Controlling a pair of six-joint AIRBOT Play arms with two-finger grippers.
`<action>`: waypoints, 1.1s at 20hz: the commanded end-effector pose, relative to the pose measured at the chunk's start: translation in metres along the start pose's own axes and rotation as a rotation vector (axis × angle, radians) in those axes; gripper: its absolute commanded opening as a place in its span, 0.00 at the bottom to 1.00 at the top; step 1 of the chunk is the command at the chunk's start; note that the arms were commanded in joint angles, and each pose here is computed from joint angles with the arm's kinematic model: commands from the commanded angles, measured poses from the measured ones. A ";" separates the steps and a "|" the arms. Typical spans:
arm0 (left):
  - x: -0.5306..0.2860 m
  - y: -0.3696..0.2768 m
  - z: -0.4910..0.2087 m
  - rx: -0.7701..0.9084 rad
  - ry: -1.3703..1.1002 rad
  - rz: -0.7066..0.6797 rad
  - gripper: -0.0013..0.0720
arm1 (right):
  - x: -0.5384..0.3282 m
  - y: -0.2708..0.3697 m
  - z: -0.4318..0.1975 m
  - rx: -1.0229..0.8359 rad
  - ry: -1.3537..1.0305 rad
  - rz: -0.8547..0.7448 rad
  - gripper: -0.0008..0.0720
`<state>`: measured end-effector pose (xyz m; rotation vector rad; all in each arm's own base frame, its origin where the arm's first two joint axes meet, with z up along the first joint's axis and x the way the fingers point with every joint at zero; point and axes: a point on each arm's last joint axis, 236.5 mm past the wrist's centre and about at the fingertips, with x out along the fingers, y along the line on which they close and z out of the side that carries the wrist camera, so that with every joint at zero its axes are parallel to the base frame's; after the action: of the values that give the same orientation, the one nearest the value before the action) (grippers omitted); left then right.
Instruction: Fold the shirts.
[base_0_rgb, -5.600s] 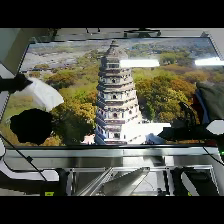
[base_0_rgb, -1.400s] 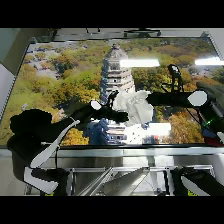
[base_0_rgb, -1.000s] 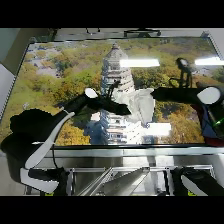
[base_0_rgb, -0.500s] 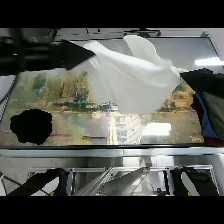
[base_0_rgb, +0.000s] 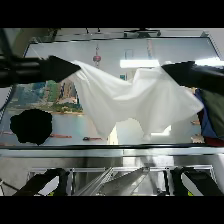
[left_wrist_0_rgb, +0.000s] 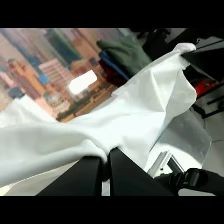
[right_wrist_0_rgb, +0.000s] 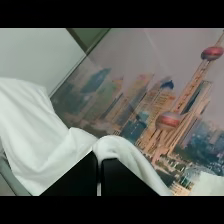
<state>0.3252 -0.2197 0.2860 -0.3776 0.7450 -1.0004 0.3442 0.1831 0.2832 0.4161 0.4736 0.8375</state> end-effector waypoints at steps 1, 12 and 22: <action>0.048 0.086 -0.050 -0.149 0.141 0.030 0.05 | 0.076 -0.070 -0.043 0.040 0.129 -0.006 0.03; 0.034 0.278 -0.115 -0.491 0.412 0.225 0.89 | 0.059 -0.208 -0.122 0.420 0.330 -0.028 0.48; 0.013 0.268 -0.272 -0.658 0.657 0.367 0.89 | 0.012 -0.161 -0.283 0.651 0.584 -0.077 0.55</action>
<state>0.3309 -0.0968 -0.0408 -0.5176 1.6325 -0.5758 0.3317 0.1242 -0.0033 0.7311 1.2194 0.7264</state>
